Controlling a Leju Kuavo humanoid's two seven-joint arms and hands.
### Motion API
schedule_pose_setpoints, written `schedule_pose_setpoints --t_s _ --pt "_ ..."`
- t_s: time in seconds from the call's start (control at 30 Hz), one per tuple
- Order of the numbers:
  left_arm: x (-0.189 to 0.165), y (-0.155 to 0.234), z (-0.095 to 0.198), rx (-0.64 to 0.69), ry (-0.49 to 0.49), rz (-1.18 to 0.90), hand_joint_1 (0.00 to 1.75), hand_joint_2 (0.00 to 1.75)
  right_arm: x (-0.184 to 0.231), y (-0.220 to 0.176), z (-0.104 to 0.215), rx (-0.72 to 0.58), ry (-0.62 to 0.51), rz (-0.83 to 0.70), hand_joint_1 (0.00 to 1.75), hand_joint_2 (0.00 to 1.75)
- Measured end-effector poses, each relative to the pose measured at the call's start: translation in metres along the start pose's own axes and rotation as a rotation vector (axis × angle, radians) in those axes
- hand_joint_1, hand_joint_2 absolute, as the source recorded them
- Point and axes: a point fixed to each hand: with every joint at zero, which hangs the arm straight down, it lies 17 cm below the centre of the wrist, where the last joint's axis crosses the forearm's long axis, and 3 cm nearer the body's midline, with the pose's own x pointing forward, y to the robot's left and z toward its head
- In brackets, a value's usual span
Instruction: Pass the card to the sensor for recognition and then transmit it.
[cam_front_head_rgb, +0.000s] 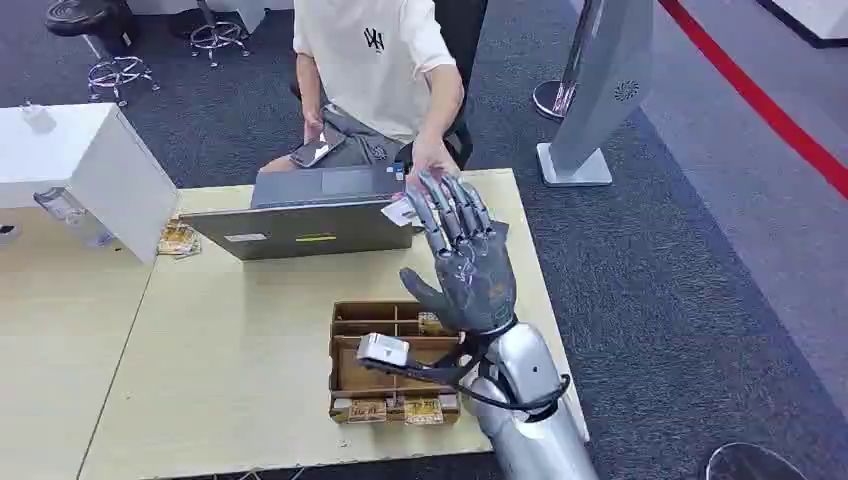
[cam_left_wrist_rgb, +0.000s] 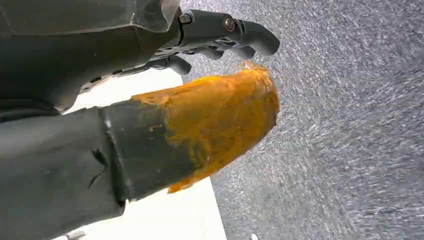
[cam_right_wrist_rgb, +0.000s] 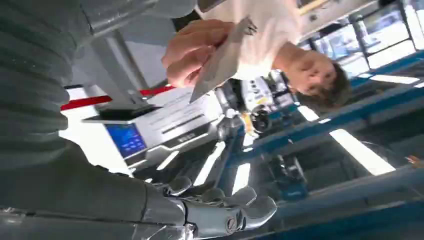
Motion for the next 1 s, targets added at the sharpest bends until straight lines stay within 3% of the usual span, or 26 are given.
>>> schedule_pose_setpoints --t_s 0.13,0.17,0.2,0.23,0.8,1.0 --pt "-0.001 0.0 0.0 -0.002 0.001 -0.012 0.0 0.0 -0.006 0.01 -0.005 0.021 0.008 0.02 0.0 1.75" --pt "-0.001 0.0 0.0 -0.001 0.001 -0.014 0.0 0.0 -0.007 0.012 -0.006 0.024 0.012 0.023 0.19 1.75" --pt "-0.001 0.0 0.0 0.0 0.002 -0.02 0.0 0.0 -0.008 0.015 -0.006 0.032 0.017 0.026 1.66 1.75" --pt "-0.001 0.0 0.0 0.001 0.002 -0.024 0.0 0.0 -0.009 0.017 -0.006 0.039 0.015 0.029 1.75 1.75" --pt "-0.004 0.002 -0.001 0.007 0.01 -0.038 0.0 0.0 -0.014 0.041 0.007 0.107 0.039 0.014 1.75 1.75" --pt "-0.004 0.003 -0.001 0.012 0.01 -0.046 0.0 0.0 -0.017 0.046 0.019 0.101 0.087 -0.119 1.75 1.75"
